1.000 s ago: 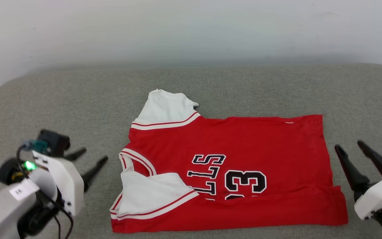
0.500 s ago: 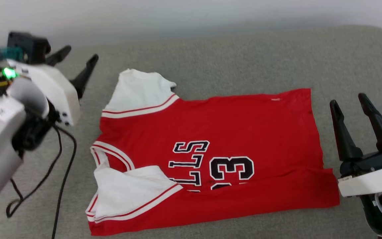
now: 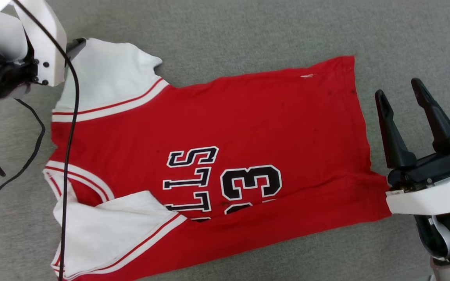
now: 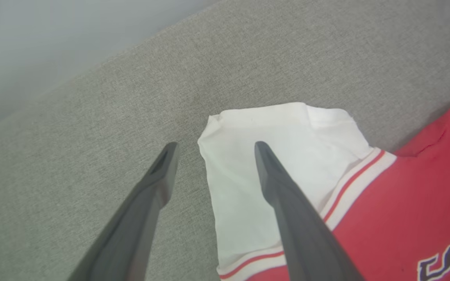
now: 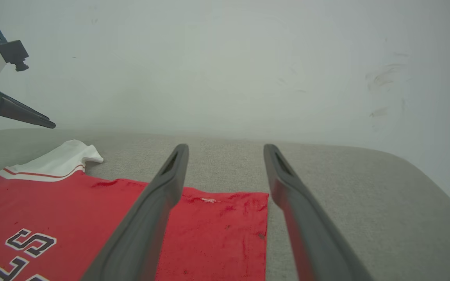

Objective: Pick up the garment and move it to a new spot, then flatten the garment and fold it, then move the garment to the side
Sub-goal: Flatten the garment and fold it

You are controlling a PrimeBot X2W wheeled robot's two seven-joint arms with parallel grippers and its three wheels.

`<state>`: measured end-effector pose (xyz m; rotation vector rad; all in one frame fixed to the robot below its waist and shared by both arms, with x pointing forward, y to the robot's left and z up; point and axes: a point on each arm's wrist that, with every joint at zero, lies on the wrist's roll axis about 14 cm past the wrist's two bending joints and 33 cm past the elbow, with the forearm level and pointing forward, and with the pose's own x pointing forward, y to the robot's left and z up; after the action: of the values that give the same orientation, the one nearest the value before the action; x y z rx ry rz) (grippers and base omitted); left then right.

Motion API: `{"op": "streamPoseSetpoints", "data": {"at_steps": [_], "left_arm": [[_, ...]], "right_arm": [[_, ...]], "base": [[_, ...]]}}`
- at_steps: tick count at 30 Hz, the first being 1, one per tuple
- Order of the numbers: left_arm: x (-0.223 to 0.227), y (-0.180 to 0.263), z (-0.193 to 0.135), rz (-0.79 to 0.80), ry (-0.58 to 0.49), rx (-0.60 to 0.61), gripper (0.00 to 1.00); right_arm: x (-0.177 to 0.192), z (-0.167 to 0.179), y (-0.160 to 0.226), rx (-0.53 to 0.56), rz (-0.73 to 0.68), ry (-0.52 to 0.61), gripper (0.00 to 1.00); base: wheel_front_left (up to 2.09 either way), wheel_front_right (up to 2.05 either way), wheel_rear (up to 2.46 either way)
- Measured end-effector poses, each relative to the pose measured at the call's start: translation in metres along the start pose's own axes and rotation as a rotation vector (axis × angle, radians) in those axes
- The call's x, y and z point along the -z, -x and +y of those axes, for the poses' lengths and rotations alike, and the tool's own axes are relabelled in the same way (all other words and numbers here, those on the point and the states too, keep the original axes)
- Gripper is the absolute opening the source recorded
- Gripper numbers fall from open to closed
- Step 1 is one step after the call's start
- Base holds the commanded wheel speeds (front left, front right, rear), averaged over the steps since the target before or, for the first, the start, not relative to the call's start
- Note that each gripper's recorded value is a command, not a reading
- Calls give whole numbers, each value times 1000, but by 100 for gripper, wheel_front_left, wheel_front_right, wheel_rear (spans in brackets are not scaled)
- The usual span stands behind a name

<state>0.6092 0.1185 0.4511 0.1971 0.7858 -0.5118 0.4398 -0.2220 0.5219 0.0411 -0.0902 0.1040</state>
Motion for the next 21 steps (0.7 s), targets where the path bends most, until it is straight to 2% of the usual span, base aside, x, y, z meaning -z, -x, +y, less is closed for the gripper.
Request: {"op": "streamPoseSetpoints", "data": {"at_steps": [6, 10, 15, 16, 17, 18, 21], "left_arm": [[26, -38, 1, 158, -49, -12, 100], [42, -57, 4, 202, -70, -23, 100], [56, -61, 3, 260, -84, -14, 100], [57, -60, 2, 263, -82, -10, 81], [57, -60, 1, 260, -80, -4, 7], [57, -60, -1, 252, -81, 3, 0], [56, -61, -8, 233, -79, 23, 0]], "right_arm": [[15, -8, -5, 19, 30, 14, 100], [27, -6, -8, 13, 56, 7, 100], [29, -9, -9, 16, 61, 8, 100], [28, -9, -9, 16, 59, 8, 100], [28, -9, -9, 14, 57, 7, 100], [27, -8, -10, 12, 56, 7, 100], [25, -7, -12, 7, 50, 6, 100]], "base": [[0, 0, 0], [0, 0, 0], [0, 0, 0], [0, 0, 0], [0, 0, 0], [0, 0, 0], [0, 0, 0]]}}
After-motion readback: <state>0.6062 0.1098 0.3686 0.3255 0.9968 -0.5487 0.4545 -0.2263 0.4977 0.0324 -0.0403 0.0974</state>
